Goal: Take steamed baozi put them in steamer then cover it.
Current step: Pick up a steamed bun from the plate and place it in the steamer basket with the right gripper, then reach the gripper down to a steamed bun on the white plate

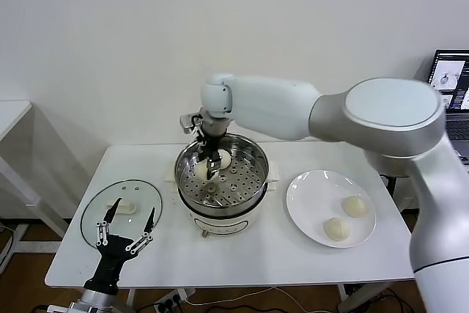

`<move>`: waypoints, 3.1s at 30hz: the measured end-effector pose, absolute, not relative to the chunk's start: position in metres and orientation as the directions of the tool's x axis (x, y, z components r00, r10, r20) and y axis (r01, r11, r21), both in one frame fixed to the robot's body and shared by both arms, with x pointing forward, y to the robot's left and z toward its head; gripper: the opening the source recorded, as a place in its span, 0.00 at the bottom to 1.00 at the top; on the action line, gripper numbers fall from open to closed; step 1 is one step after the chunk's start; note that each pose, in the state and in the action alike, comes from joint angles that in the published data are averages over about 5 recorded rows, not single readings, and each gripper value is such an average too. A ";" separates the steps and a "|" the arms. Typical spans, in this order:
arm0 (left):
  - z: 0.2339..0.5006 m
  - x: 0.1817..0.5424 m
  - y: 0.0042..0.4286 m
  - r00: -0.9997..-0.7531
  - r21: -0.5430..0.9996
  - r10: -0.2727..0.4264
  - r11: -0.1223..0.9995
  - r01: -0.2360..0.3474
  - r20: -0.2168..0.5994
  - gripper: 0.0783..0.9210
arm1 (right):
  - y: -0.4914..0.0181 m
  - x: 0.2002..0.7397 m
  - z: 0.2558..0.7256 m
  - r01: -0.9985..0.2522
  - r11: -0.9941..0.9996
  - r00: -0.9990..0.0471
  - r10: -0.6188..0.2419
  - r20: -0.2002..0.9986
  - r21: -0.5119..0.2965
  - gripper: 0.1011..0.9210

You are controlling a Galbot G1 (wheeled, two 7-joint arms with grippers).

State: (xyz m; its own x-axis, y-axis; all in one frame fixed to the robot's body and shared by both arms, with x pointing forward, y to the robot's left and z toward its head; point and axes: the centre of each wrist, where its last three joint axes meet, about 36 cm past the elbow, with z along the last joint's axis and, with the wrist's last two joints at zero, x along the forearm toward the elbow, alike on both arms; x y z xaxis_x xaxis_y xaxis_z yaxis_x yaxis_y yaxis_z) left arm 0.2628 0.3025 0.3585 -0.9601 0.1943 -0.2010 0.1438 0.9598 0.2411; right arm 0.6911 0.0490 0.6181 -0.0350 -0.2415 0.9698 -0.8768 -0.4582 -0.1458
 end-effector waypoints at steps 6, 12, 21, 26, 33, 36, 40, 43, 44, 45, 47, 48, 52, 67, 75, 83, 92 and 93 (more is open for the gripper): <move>0.358 0.263 0.303 -0.960 0.242 0.194 0.960 0.144 -0.201 0.88 | 0.055 0.689 0.599 -0.881 -0.450 -0.034 -0.248 0.968 -0.147 0.67; 0.357 0.263 0.303 -0.960 0.242 0.193 0.960 0.142 -0.201 0.88 | 0.054 0.689 0.593 -0.883 -0.444 -0.038 -0.256 0.966 -0.152 0.83; 0.356 0.262 0.304 -0.962 0.242 0.192 0.960 0.142 -0.196 0.88 | 0.032 0.690 0.615 -0.875 -0.459 -0.038 -0.256 0.966 -0.156 0.88; 0.356 0.262 0.303 -0.961 0.241 0.196 0.959 0.146 -0.196 0.88 | -0.009 0.696 0.654 -0.869 -0.469 -0.046 -0.239 0.970 -0.157 0.88; 0.356 0.261 0.301 -0.960 0.245 0.204 0.957 0.154 -0.194 0.88 | -0.108 0.705 0.693 -0.888 -0.443 -0.051 -0.171 0.984 -0.123 0.88; 0.356 0.261 0.301 -0.959 0.247 0.207 0.956 0.157 -0.193 0.88 | -0.158 0.706 0.692 -0.907 -0.410 -0.046 -0.138 0.989 -0.099 0.88; 0.357 0.261 0.300 -0.958 0.249 0.209 0.955 0.158 -0.195 0.88 | -0.222 0.704 0.677 -0.933 -0.354 -0.035 -0.104 0.994 -0.070 0.88; 0.358 0.260 0.299 -0.958 0.250 0.208 0.955 0.157 -0.195 0.88 | -0.259 0.698 0.655 -0.947 -0.320 -0.011 -0.088 0.996 -0.038 0.88; 0.358 0.260 0.300 -0.959 0.251 0.208 0.955 0.156 -0.194 0.88 | -0.269 0.695 0.646 -0.950 -0.311 0.000 -0.084 0.996 -0.026 0.88; 0.358 0.259 0.300 -0.959 0.252 0.207 0.955 0.156 -0.193 0.88 | -0.277 0.692 0.637 -0.953 -0.302 0.012 -0.082 0.997 -0.013 0.88; 0.357 0.258 0.301 -0.960 0.254 0.205 0.955 0.153 -0.191 0.88 | -0.291 0.686 0.619 -0.957 -0.290 0.037 -0.079 0.996 0.013 0.88; 0.357 0.258 0.302 -0.961 0.255 0.203 0.955 0.152 -0.190 0.88 | -0.296 0.683 0.610 -0.958 -0.285 0.050 -0.078 0.996 0.026 0.88; 0.355 0.258 0.304 -0.963 0.256 0.196 0.956 0.145 -0.186 0.88 | -0.312 0.671 0.578 -0.959 -0.273 0.092 -0.072 0.993 0.069 0.88; 0.353 0.256 0.307 -0.966 0.259 0.183 0.957 0.132 -0.181 0.88 | -0.336 0.645 0.498 -0.971 -0.213 0.123 -0.077 0.989 0.104 0.88; 0.352 0.255 0.308 -0.967 0.260 0.179 0.957 0.129 -0.179 0.88 | -0.342 0.639 0.475 -0.977 -0.189 0.117 -0.076 0.990 0.101 0.88; 0.352 0.255 0.309 -0.968 0.260 0.177 0.957 0.127 -0.178 0.88 | -0.347 0.635 0.463 -0.978 -0.179 0.116 -0.067 0.991 0.103 0.79; 0.352 0.256 0.309 -0.968 0.260 0.176 0.957 0.125 -0.180 0.88 | -0.353 0.633 0.465 -0.981 -0.169 0.103 -0.068 0.992 0.091 0.67; 0.352 0.256 0.309 -0.968 0.261 0.176 0.957 0.125 -0.180 0.88 | -0.353 0.633 0.466 -0.981 -0.170 0.102 -0.068 0.992 0.089 0.66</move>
State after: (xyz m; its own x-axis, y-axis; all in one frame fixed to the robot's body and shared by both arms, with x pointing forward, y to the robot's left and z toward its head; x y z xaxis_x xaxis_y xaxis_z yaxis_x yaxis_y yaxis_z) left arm 0.2557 0.3091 0.3518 -0.9678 0.1758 -0.1805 0.1252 0.9573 0.2607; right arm 0.6327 -0.3532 0.4660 0.1020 -0.0678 0.9925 -0.9815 -0.1696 0.0893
